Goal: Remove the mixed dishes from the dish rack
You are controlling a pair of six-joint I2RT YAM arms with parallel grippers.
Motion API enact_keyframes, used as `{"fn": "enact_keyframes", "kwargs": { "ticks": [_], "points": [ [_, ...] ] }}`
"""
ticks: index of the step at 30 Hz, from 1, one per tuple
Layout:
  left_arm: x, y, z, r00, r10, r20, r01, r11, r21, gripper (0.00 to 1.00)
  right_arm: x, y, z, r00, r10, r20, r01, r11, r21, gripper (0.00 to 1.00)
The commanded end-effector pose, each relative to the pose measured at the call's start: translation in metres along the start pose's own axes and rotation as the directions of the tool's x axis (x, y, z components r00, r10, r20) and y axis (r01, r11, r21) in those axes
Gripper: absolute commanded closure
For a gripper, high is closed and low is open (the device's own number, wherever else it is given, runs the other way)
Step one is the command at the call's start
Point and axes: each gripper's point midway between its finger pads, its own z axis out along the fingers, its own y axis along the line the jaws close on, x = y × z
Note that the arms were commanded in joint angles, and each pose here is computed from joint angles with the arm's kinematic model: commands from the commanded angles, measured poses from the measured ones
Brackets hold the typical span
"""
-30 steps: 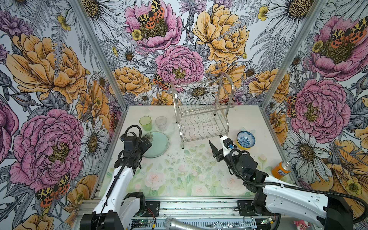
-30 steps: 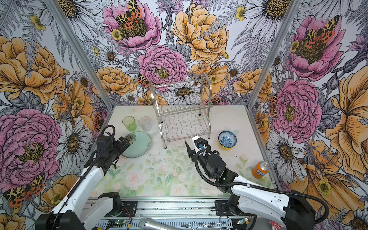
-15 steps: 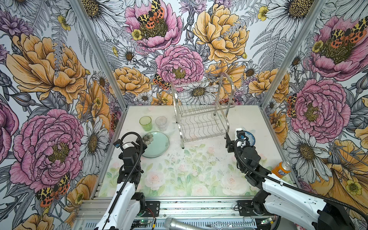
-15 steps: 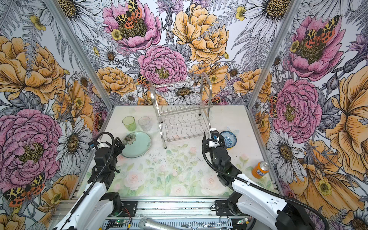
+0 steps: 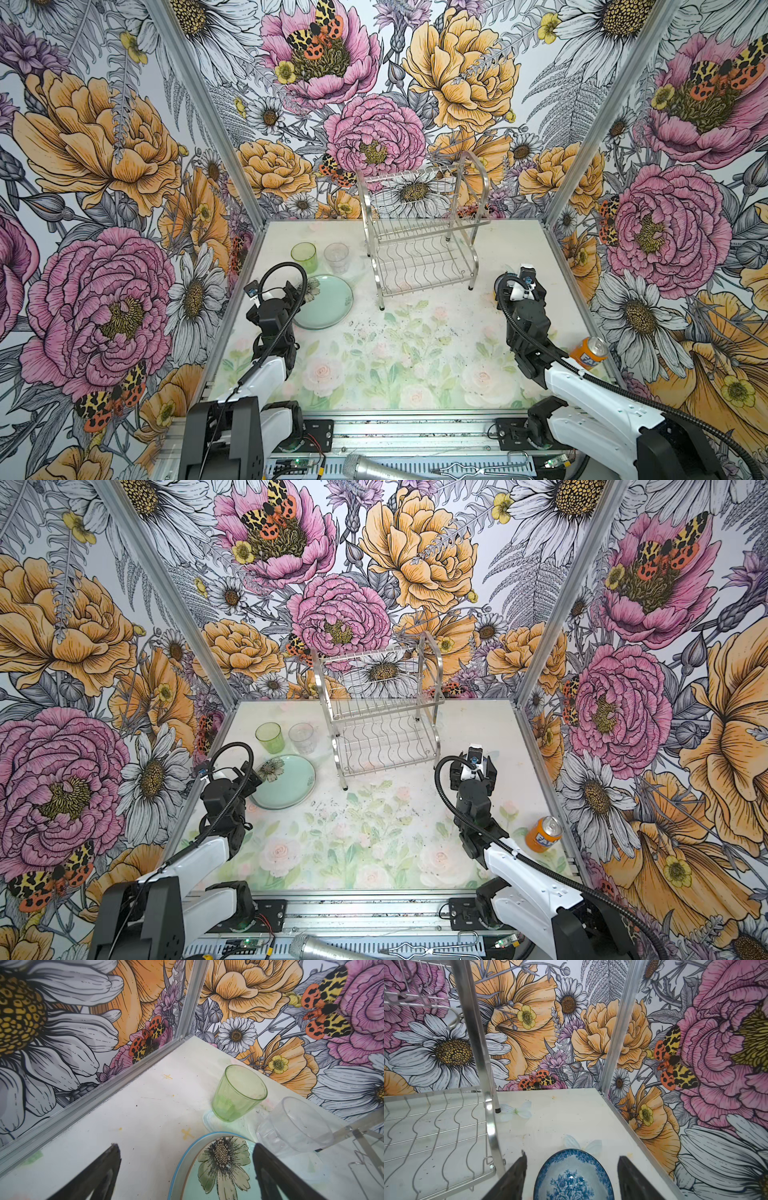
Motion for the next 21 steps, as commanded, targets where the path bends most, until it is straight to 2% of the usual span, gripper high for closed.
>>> {"fn": "enact_keyframes", "kwargs": {
  "ticks": [1,6,10,21],
  "points": [
    [-0.023,-0.022,0.015,0.998,0.041,0.051,-0.045,0.996,0.073,0.01,0.0,-0.014,0.006,0.998,0.046,0.03,-0.048,0.997,0.055,0.26],
    [-0.015,-0.021,0.026,0.997,0.066,0.029,-0.068,0.995,0.066,0.01,0.019,-0.025,0.021,0.999,0.032,-0.015,-0.03,0.995,0.095,0.2],
    [-0.014,-0.014,0.029,0.998,0.051,0.031,-0.053,0.998,0.042,0.01,0.036,-0.029,0.036,0.998,0.02,-0.058,-0.012,0.992,0.127,0.2],
    [-0.016,-0.018,0.022,0.996,0.059,0.063,-0.063,0.995,0.071,0.01,0.062,-0.021,0.069,0.992,-0.035,-0.124,0.054,0.988,0.146,0.18]
  ]
}}
